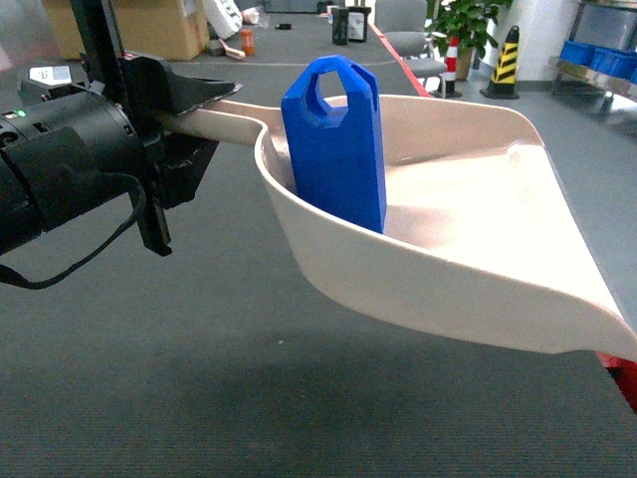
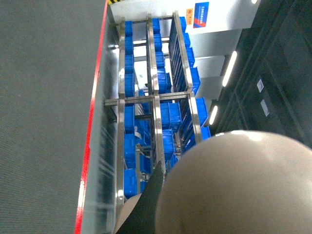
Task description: Place part in tray to right shelf
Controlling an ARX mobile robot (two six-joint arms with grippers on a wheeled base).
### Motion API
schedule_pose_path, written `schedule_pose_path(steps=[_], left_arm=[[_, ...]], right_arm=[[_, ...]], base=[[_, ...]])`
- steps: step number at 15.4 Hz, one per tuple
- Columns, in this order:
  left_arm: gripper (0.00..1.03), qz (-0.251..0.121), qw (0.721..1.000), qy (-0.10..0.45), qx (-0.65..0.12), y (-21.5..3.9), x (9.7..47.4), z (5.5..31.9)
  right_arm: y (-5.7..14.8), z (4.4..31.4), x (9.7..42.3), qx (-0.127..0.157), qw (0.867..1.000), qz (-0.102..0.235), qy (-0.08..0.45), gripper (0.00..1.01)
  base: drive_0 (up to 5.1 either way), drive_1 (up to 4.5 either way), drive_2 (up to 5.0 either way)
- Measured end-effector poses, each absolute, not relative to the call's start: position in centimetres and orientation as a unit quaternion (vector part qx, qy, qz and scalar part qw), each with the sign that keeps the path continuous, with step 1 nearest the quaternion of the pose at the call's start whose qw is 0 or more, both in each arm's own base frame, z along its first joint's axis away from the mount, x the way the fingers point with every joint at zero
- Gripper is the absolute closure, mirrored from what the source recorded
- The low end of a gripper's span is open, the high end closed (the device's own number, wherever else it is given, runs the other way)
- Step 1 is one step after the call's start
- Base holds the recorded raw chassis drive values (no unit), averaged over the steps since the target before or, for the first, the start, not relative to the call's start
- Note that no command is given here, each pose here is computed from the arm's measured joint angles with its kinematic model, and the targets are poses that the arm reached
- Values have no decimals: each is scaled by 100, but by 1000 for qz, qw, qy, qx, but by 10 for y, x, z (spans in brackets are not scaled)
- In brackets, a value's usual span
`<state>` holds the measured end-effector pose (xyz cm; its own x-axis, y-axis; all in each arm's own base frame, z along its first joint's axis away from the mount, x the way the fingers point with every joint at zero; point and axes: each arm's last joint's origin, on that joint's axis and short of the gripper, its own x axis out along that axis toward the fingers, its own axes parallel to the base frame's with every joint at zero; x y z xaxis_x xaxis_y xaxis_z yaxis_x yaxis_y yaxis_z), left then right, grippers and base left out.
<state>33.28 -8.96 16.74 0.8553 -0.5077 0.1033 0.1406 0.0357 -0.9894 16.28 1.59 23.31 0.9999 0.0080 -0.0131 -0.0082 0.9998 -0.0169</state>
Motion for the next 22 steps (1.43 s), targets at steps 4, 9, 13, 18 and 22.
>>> schedule_pose_path(steps=[4,9,13,18,22], left_arm=[[89,-230,706,137,-656,-90,333,168],[89,-230,706,140,-655,-90,333,167],[89,-229,706,141,-655,-90,333,167],[89,-231,705,139,-655,-90,333,168],[89,-230,706,139,-655,-90,333,168]], right_arm=[[16,233,163,-8,1000,4,6,3],[16,233,163,-8,1000,4,6,3],[16,233,163,-8,1000,3,6,3],[16,233,163,-8,1000,3,6,3],[16,233,163,-9,1000,4,8,3]], base=[[506,-239,-239],[504,-241,-241],[502,-244,-244],[502,-244,-244],[493,-252,-252]])
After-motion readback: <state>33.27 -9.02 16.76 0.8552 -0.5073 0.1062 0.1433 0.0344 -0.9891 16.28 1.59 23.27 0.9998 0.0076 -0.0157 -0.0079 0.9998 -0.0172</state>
